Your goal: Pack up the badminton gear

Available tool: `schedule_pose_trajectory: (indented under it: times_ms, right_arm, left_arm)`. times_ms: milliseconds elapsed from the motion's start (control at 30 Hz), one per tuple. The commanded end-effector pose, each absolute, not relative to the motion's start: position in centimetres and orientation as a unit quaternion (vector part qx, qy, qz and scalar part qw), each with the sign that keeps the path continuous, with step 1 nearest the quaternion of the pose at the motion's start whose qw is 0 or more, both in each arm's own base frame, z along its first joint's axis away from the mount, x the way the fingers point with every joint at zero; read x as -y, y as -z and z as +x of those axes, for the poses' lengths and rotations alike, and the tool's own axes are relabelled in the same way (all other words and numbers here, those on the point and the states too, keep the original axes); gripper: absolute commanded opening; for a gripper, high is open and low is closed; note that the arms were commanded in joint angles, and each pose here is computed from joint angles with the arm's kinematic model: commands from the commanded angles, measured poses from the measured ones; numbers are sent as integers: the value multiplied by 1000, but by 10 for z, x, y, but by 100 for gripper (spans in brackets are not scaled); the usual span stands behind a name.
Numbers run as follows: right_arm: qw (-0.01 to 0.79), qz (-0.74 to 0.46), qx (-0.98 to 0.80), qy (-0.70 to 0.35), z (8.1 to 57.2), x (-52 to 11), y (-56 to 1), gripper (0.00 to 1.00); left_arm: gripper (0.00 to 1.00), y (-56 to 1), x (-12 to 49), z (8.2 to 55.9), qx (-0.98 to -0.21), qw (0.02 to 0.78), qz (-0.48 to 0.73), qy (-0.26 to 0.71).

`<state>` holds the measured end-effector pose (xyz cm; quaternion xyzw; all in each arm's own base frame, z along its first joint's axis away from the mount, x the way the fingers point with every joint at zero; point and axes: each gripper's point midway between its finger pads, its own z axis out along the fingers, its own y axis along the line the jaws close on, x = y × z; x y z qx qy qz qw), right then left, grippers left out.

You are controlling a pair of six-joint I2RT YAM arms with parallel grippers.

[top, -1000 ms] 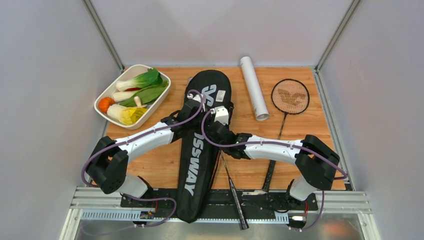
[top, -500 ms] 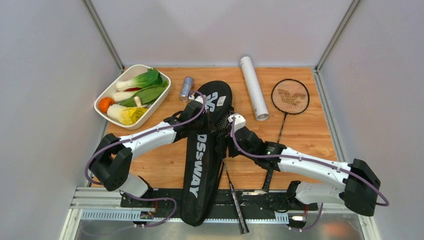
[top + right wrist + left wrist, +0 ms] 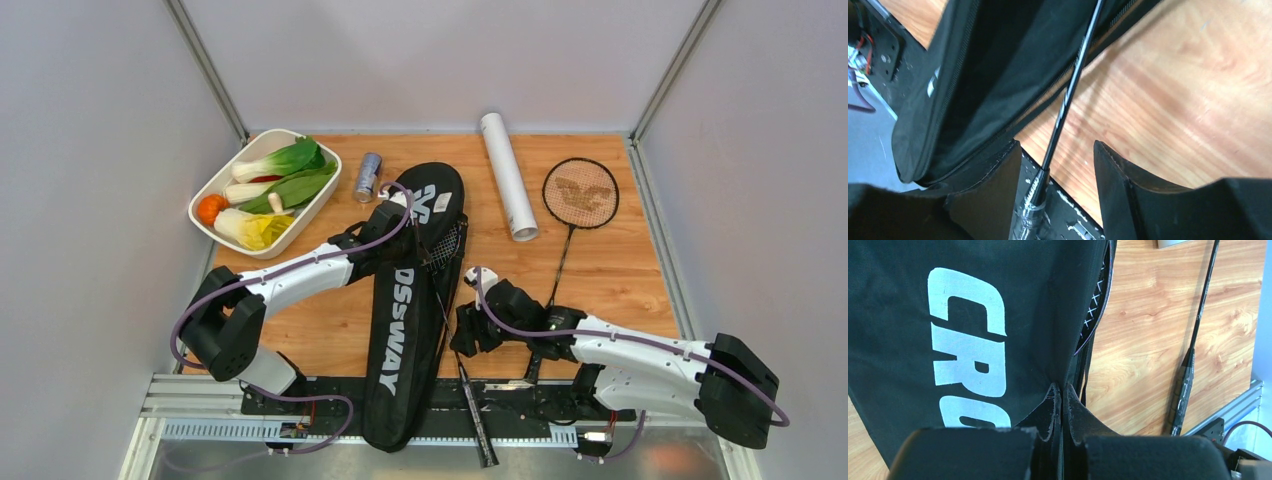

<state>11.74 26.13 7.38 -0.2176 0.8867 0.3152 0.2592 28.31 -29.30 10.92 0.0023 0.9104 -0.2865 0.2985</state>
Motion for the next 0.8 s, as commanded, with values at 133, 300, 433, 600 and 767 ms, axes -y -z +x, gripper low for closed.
schedule_pose_trajectory:
  times_ms: [133, 300, 433, 600, 767]
  right_arm:
    - [212, -177, -880, -386, 95, -270, -56, 53]
    - [210, -172, -877, -397, 97, -279, -51, 48]
    - [209, -159, -874, -408, 99, -285, -48, 40]
    - [225, -130, -865, -430, 106, -292, -57, 1]
    - [285, -74, -837, -462, 131, -302, -104, 0]
  left_arm:
    - [0, -138, 309, 297, -888, 327, -6, 323]
    - [0, -138, 311, 297, -885, 326, -13, 331]
    - [0, -137, 309, 296, -885, 327, -17, 330]
    - [0, -136, 307, 296, -884, 330, -24, 329]
    - [0, -136, 309, 296, -880, 327, -42, 343]
